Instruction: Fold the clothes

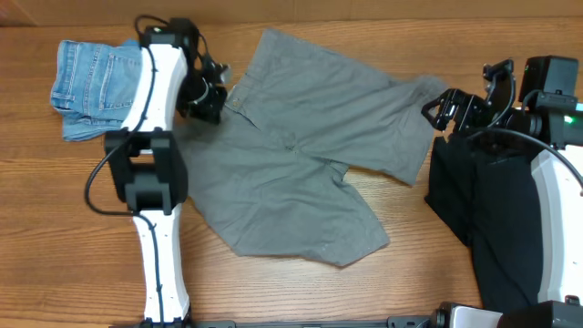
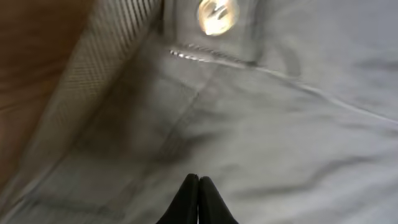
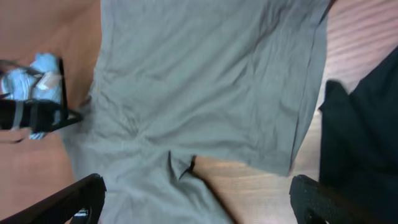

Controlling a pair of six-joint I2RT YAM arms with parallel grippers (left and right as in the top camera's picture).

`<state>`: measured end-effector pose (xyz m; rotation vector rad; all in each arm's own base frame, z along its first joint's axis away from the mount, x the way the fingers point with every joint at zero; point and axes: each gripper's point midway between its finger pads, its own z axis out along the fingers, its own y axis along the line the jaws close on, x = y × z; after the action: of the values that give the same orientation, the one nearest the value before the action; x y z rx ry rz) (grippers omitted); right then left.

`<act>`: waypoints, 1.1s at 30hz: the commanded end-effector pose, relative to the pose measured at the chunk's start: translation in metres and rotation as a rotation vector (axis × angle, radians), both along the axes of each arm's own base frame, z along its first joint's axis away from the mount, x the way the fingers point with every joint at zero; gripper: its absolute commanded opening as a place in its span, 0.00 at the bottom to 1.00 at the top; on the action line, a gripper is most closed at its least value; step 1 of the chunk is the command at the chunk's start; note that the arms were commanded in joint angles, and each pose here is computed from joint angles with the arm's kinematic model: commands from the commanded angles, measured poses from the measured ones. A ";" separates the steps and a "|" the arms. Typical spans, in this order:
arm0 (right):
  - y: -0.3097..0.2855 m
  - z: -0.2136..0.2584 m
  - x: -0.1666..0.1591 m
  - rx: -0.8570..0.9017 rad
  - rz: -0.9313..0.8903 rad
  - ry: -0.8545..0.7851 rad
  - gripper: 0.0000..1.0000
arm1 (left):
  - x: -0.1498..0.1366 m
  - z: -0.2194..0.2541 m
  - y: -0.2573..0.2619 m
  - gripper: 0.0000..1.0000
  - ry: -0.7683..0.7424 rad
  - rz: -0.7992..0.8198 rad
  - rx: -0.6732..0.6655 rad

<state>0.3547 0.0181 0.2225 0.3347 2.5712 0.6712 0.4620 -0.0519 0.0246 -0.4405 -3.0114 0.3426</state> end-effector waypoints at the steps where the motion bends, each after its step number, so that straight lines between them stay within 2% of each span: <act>1: 0.005 0.012 0.000 0.011 0.016 -0.032 0.98 | -0.011 -0.038 0.017 0.04 0.101 0.070 0.121; 7: 0.005 0.013 0.000 0.028 -0.011 -0.019 0.98 | -0.041 -0.057 0.071 0.04 0.261 0.365 0.370; 11: 0.005 0.012 0.000 0.030 -0.013 -0.016 0.94 | -0.056 -0.052 0.111 0.04 0.328 0.504 0.416; 18: 0.006 0.010 -0.003 0.032 -0.013 -0.001 0.94 | -0.080 -0.043 0.164 0.04 0.408 0.616 0.380; 24: 0.006 -0.003 -0.006 0.047 -0.028 0.066 0.95 | -0.070 -0.022 0.157 0.04 0.347 0.576 0.237; 27: 0.010 -0.017 -0.008 0.056 -0.022 0.122 0.95 | -0.056 0.003 0.139 0.04 0.266 0.535 0.158; 28: 0.011 -0.022 -0.009 0.060 -0.020 0.142 0.95 | -0.051 0.012 0.134 0.06 0.236 0.523 0.140; 33: 0.016 -0.068 -0.018 0.065 -0.096 0.326 0.93 | -0.036 0.066 0.115 0.35 0.075 0.481 0.106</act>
<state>0.3431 0.0316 0.1816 0.5121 2.7405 0.7430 0.4134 0.0822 0.0309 0.3839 -2.8459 0.1535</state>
